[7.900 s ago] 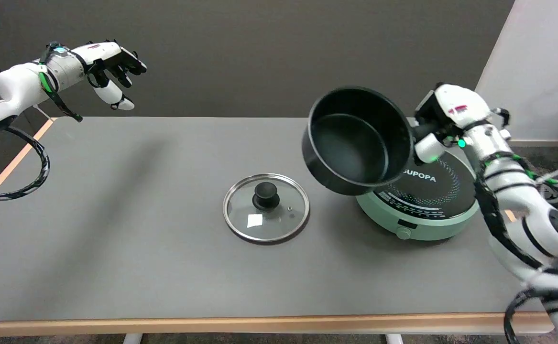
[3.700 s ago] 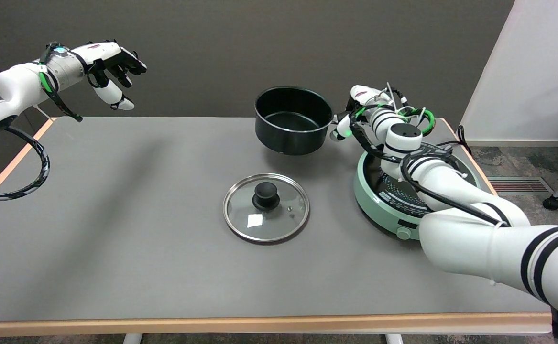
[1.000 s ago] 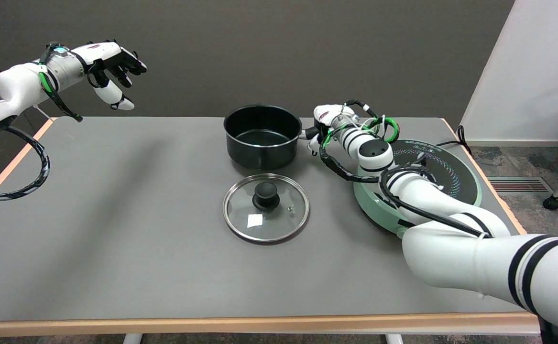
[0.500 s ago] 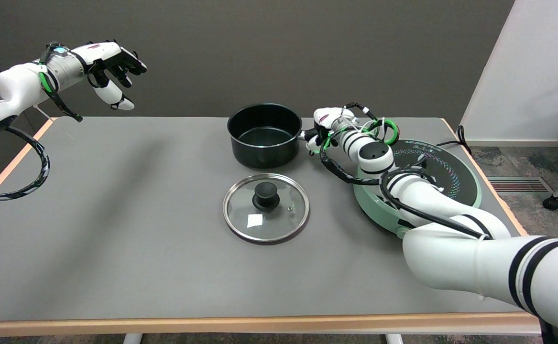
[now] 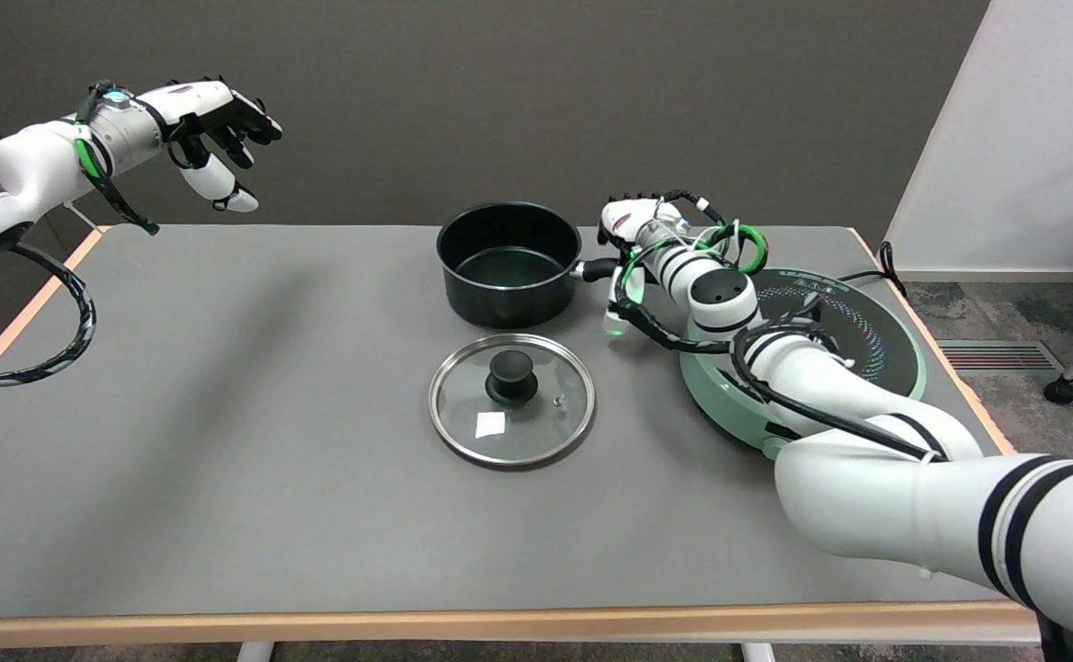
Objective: Place the pot onto the table.
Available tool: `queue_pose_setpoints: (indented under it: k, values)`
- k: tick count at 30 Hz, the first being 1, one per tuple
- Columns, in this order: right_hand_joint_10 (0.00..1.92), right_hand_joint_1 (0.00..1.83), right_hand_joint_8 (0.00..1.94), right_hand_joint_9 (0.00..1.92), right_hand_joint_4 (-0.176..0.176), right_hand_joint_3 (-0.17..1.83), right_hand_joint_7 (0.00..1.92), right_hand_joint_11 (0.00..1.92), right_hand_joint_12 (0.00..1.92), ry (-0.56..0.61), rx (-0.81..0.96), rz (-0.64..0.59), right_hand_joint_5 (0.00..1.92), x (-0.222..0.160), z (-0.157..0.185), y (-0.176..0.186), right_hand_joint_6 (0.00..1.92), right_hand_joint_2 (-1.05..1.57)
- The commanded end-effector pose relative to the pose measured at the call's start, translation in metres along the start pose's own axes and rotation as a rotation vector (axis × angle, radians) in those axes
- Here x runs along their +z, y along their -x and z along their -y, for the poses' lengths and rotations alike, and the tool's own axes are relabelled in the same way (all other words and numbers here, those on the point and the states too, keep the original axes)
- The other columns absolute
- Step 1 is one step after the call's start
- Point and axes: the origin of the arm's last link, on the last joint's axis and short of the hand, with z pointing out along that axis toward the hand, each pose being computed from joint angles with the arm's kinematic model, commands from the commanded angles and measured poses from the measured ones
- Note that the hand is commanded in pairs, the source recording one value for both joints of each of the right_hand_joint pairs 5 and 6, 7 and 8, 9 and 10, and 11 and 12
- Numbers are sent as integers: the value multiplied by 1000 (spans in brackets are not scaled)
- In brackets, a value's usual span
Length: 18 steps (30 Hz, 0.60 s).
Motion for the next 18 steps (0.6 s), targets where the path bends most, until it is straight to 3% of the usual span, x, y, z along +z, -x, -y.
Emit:
queue_pose_setpoints:
  k: [1, 8, 15, 16, 18]
  values:
    - [200, 1293, 200, 200, -137, 1216, 200, 200, 200, -17, -26, -65, 200, -5, -2, -17, 200, -706]
    - [80, 1246, 80, 80, -122, 1152, 80, 80, 80, -28, 2, -155, 80, -15, -8, -39, 80, -782]
    - [56, 1196, 56, 56, -115, 1138, 56, 56, 56, -65, 230, -315, 56, -51, -28, -68, 56, -755]
    - [51, 1169, 51, 51, -114, 973, 51, 51, 51, -65, 271, -342, 51, -61, -35, -71, 51, -679]
    - [38, 1145, 38, 38, -116, 894, 38, 38, 38, -65, 352, -376, 38, -76, -44, -73, 38, -616]
